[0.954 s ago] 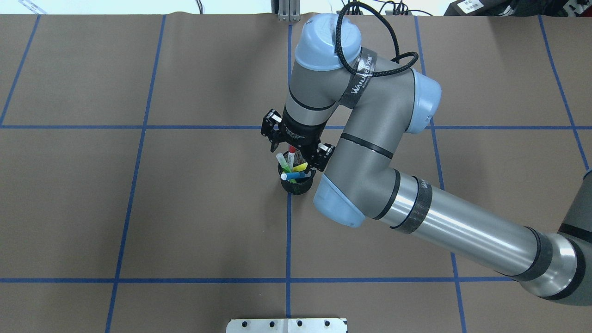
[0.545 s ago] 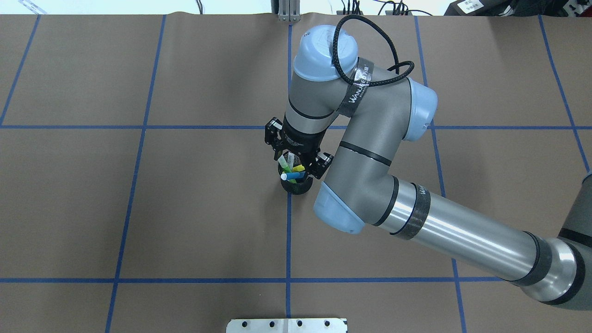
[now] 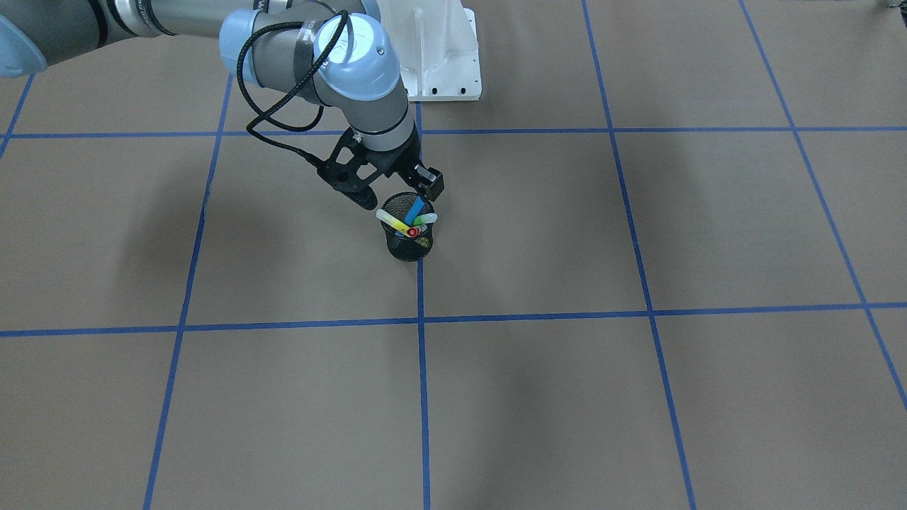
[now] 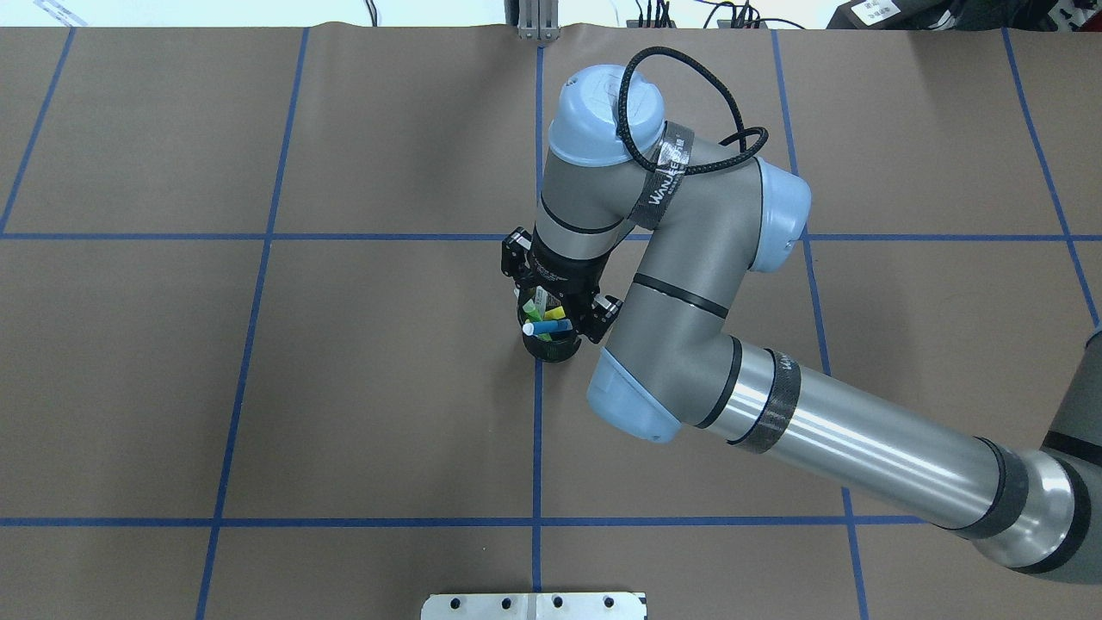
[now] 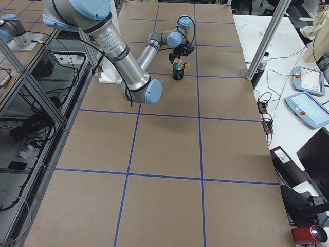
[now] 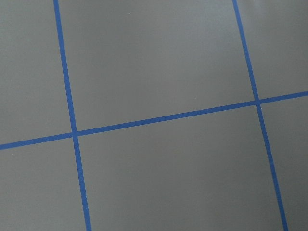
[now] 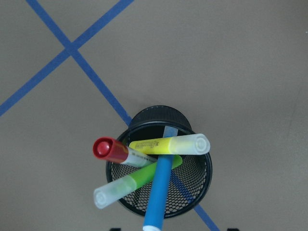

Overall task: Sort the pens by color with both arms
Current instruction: 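Lower the right gripper onto the blue marker in the cup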

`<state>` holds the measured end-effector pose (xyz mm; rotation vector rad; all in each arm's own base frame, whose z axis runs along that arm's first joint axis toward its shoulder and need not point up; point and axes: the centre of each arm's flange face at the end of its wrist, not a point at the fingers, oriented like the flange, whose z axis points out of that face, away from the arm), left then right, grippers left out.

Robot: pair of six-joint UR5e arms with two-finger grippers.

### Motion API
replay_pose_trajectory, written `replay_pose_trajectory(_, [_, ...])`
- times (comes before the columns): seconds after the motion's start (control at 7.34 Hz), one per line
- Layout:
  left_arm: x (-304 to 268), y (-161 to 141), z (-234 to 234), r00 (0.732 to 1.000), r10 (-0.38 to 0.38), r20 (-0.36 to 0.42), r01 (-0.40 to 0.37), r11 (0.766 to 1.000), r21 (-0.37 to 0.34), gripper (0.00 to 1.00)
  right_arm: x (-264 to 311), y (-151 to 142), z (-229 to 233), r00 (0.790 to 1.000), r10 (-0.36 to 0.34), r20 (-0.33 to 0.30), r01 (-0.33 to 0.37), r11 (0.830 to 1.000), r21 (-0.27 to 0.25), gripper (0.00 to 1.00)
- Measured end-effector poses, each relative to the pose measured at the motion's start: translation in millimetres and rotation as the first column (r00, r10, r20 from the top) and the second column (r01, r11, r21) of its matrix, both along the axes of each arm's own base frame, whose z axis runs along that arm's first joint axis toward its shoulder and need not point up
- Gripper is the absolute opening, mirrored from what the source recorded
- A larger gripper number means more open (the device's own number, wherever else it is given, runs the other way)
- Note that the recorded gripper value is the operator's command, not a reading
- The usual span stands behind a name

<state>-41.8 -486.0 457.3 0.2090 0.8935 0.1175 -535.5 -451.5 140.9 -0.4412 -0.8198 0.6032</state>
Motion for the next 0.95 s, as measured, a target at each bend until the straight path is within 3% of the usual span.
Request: replay_pose_trajectory(0.95, [-0.3, -3.1, -4.6, 1.000, -0.001, 0.005, 0.001, 1.000, 0.010, 1.00, -16.0, 14.8, 7.8, 1.000, 0.003, -0.022, -0.003, 1.000, -0.019, 0.78])
